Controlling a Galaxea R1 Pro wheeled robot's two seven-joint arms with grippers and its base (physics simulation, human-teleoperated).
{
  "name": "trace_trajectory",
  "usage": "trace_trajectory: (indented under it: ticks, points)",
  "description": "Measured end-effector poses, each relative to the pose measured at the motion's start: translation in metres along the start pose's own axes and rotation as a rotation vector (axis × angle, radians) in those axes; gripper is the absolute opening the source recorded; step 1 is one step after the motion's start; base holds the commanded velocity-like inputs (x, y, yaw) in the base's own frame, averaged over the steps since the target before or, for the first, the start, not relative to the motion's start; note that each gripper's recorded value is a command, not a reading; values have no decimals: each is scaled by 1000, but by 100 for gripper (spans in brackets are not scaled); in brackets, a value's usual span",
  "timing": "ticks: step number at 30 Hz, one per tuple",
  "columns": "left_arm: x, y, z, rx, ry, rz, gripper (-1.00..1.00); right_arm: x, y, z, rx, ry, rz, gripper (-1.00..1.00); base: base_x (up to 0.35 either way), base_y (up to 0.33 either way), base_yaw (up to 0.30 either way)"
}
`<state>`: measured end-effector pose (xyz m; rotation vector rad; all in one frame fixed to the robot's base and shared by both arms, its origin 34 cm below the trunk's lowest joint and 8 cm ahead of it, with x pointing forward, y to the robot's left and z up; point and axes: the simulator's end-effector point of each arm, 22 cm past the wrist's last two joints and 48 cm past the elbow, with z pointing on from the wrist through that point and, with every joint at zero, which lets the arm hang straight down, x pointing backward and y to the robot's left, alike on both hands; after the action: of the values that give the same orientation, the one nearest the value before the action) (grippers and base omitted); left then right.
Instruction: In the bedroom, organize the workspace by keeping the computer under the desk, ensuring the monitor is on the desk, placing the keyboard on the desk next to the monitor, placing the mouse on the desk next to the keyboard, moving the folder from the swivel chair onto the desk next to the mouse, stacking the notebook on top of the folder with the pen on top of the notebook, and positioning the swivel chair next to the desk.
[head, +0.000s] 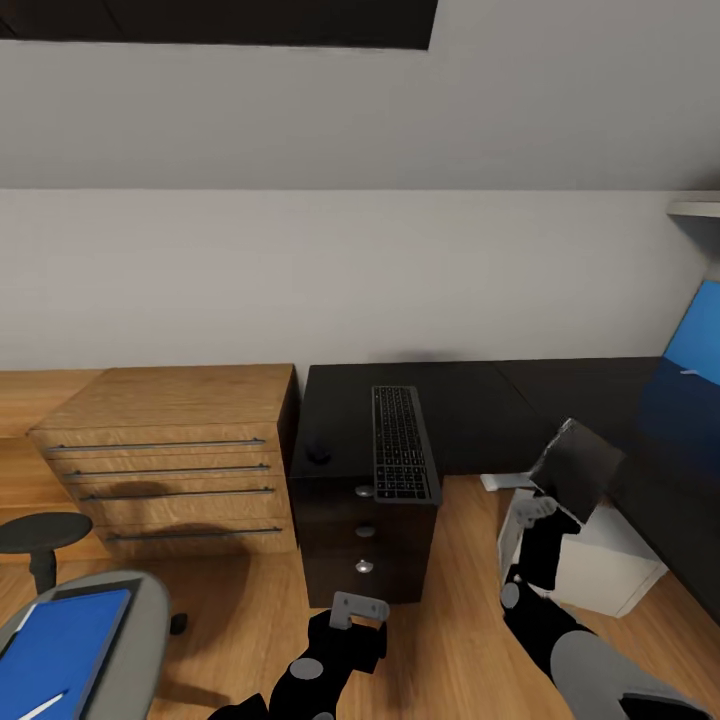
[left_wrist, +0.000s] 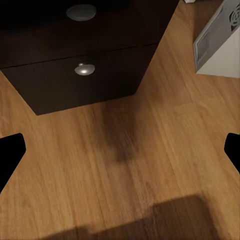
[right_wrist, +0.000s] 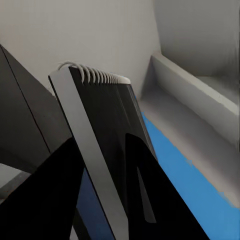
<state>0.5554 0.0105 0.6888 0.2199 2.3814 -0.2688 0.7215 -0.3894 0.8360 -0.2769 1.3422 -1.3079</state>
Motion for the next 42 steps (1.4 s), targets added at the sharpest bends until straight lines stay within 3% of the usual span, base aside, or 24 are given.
trace_trajectory:
  ticks: [5, 11, 18, 23, 27, 31, 38, 42]
  points:
    - [3, 3, 2, -7, 7, 2, 100, -21, 1, -14, -3, -137, 23, -100, 0, 0, 0]
    - [8, 2, 5, -13, 18, 1, 100, -34, 4, -33, -17, -240, 22, -100, 0, 0, 0]
    - [10, -2, 7, -14, 26, -3, 100, -39, 9, -46, -40, -295, 15, -100, 0, 0, 0]
    - [11, -3, 7, -15, 28, -4, 100, -42, 11, -49, -53, -316, 47, -100, 0, 0, 0]
    - [11, -3, 8, -15, 28, -4, 100, -48, 8, -48, -54, -336, 88, -100, 0, 0, 0]
    - [11, -4, 8, -14, 29, -4, 100, -51, 8, -45, -60, -344, 97, -100, 0, 0, 0]
    - [14, -2, 9, -19, 34, -1, 100, -66, 17, -31, -154, -405, 143, -100, 0, 0, 0]
    - [19, 0, 12, -28, 46, 1, 100, -81, 6, -16, -133, -421, 164, -100, 0, 0, 0]
